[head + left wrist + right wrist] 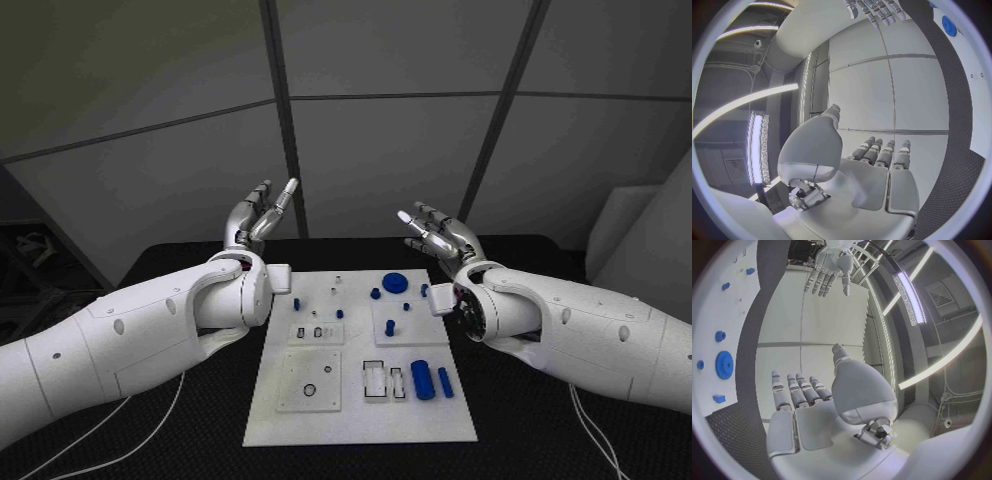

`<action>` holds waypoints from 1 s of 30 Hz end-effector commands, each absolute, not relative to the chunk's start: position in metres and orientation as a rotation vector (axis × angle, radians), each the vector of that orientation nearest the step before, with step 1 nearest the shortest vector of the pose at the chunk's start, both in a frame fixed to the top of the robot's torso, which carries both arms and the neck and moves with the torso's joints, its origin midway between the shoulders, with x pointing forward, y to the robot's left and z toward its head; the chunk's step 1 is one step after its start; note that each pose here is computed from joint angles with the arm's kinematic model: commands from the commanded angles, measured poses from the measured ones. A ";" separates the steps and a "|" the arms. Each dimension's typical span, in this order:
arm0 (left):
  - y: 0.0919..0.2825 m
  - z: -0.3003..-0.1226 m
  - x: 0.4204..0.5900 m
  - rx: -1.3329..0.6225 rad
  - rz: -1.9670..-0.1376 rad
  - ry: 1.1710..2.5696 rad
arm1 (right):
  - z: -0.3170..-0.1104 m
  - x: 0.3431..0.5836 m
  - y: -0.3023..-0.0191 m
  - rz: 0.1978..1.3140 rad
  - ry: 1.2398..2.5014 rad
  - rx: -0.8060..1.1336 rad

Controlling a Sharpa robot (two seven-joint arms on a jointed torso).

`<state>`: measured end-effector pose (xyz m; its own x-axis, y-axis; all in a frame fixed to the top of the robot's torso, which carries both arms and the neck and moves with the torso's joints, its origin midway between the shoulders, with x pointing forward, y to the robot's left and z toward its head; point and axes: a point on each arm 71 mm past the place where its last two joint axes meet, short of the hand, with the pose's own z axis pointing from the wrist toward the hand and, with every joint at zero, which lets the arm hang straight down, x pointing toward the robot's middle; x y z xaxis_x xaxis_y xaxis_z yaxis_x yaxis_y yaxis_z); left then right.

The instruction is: Assemble the parts on the task board

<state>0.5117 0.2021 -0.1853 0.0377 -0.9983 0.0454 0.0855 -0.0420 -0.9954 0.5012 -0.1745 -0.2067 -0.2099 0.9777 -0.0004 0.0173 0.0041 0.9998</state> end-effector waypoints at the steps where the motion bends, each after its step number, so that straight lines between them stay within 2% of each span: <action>1: 0.199 -0.183 0.512 -1.163 -1.281 1.110 | -0.207 0.502 -0.163 1.414 1.560 0.998; 7: 0.199 -0.183 0.512 -1.163 -1.281 1.110 | -0.206 0.506 -0.160 1.420 1.600 0.969; 8: 0.212 -0.183 0.509 -1.176 -1.296 1.146 | -0.189 0.510 -0.179 1.210 1.529 0.625; 17: 0.220 -0.180 0.502 -1.169 -1.326 1.165 | -0.171 0.517 -0.181 1.061 1.511 0.269; 23: 0.222 -0.177 0.495 -1.160 -1.345 1.183 | -0.166 0.521 -0.184 0.956 1.528 0.106; 30: 0.222 -0.171 0.481 -1.136 -1.381 1.217 | -0.163 0.522 -0.182 0.763 1.569 -0.107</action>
<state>0.4837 0.2267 -0.1732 -0.0809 -0.9950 0.0588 0.0631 -0.0640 -0.9960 0.5225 -0.1853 -0.1611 -0.2074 0.5384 -0.8168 -0.4630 0.6815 0.5668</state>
